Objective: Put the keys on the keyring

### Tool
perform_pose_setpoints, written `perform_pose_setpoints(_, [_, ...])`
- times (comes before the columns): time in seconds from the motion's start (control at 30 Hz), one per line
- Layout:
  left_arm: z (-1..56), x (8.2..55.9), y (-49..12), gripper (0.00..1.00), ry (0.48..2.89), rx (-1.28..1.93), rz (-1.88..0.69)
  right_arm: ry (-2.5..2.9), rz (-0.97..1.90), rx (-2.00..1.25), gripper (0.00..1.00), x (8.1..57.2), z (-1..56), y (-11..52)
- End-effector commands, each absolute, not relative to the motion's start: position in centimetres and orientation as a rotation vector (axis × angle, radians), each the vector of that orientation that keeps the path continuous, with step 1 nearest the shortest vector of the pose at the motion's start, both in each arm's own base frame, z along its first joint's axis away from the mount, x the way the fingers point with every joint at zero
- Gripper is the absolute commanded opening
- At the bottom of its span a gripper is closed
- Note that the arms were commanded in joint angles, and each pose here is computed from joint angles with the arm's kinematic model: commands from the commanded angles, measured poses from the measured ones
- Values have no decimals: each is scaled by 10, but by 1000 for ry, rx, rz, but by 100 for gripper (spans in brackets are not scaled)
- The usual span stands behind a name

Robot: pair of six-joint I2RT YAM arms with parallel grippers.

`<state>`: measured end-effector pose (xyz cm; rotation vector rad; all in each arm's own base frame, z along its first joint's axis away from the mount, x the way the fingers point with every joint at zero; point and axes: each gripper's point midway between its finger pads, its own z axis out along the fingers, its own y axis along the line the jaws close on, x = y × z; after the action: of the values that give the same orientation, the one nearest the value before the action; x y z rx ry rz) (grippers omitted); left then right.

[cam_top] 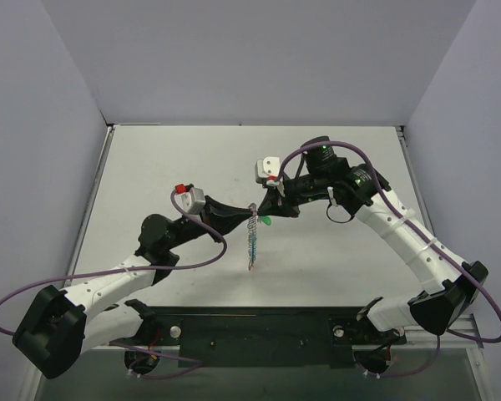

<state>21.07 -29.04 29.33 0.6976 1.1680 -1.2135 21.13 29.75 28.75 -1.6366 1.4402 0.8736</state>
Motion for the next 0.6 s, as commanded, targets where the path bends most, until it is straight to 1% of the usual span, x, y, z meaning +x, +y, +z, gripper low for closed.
perform_pose_setpoints(0.0, [336,212,-287,0,1040,684,-1182,1384,945,-1674,0,195,297,306])
perform_pose_setpoints(0.57, [339,218,-285,0,1069,643,-1178,1374,908,-1726,0,191,291,301])
